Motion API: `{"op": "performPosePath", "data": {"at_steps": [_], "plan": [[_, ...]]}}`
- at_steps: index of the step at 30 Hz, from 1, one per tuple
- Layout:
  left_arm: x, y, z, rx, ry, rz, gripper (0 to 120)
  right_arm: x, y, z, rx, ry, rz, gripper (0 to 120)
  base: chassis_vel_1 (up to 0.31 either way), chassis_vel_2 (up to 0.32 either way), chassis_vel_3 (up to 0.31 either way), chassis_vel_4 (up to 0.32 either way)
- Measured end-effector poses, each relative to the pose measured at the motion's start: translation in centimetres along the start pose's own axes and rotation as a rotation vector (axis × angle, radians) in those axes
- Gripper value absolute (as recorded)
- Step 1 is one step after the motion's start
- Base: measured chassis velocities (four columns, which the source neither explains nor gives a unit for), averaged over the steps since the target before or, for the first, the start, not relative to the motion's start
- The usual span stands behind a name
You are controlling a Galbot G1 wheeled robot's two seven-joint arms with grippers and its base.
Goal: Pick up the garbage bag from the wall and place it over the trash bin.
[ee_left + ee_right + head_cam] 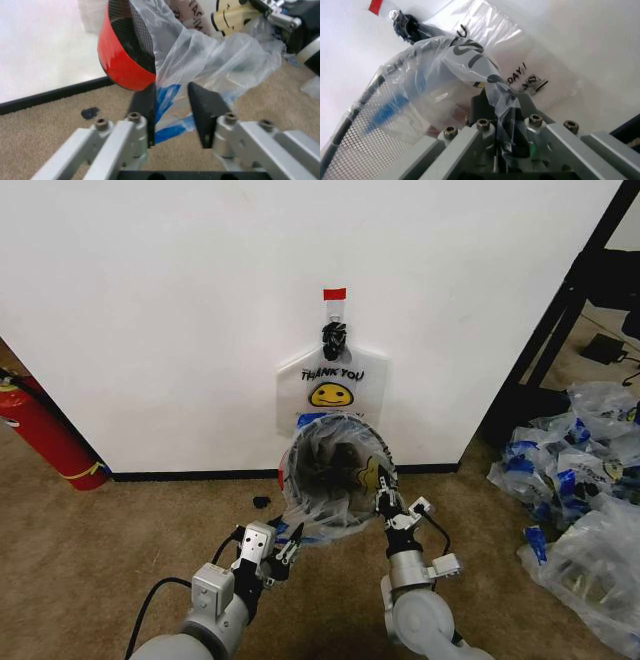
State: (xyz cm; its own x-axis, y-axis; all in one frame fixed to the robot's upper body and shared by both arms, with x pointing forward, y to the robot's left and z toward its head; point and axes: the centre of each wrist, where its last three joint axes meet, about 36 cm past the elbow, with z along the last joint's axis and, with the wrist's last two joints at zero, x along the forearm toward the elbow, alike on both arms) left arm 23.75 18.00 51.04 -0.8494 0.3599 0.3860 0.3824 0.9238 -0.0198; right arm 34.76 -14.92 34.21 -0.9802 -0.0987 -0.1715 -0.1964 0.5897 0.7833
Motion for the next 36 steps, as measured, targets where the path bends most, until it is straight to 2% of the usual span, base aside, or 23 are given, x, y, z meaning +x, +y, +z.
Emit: {"op": "performPosePath", "data": {"at_steps": [3, 7, 15, 18, 22, 25, 36], "plan": [[-0.1, -0.1, 0.0, -0.001, 0.007, 0.007, 9, 0.0, 0.2, 0.0, -0.003, 0.000, -0.003, 1, 0.000, 0.000, 0.000, 0.000], [-0.2, 0.0, 0.1, -0.008, 0.010, 0.007, 0, -0.1, 0.3, -0.2, -0.007, -0.005, -0.004, 1, 0.000, 0.000, 0.000, 0.000], [-2.0, 0.9, 1.2, -0.061, -0.002, -0.028, 0, 0.7, 2.1, -0.7, -0.040, 0.004, -0.011, 1, 0.000, 0.000, 0.000, 0.000], [-3.5, 1.7, 2.8, -0.102, -0.040, -0.067, 0, 1.4, 3.6, -0.8, -0.065, 0.034, -0.014, 1, 0.000, 0.000, 0.000, 0.000], [-4.4, 2.3, 3.5, -0.126, -0.084, -0.111, 0, 1.8, 4.2, -0.9, -0.068, 0.068, -0.007, 1, 0.000, 0.000, 0.000, 0.000], [-4.5, 2.5, 3.6, -0.121, -0.120, -0.129, 0, 1.9, 4.1, -0.9, -0.057, 0.086, 0.001, 1, 0.000, 0.000, 0.000, 0.000], [-4.7, 2.6, 4.0, -0.108, -0.167, -0.133, 0, 1.9, 3.9, -0.9, -0.030, 0.127, 0.056, 1, 0.000, 0.000, 0.000, 0.000]]}}
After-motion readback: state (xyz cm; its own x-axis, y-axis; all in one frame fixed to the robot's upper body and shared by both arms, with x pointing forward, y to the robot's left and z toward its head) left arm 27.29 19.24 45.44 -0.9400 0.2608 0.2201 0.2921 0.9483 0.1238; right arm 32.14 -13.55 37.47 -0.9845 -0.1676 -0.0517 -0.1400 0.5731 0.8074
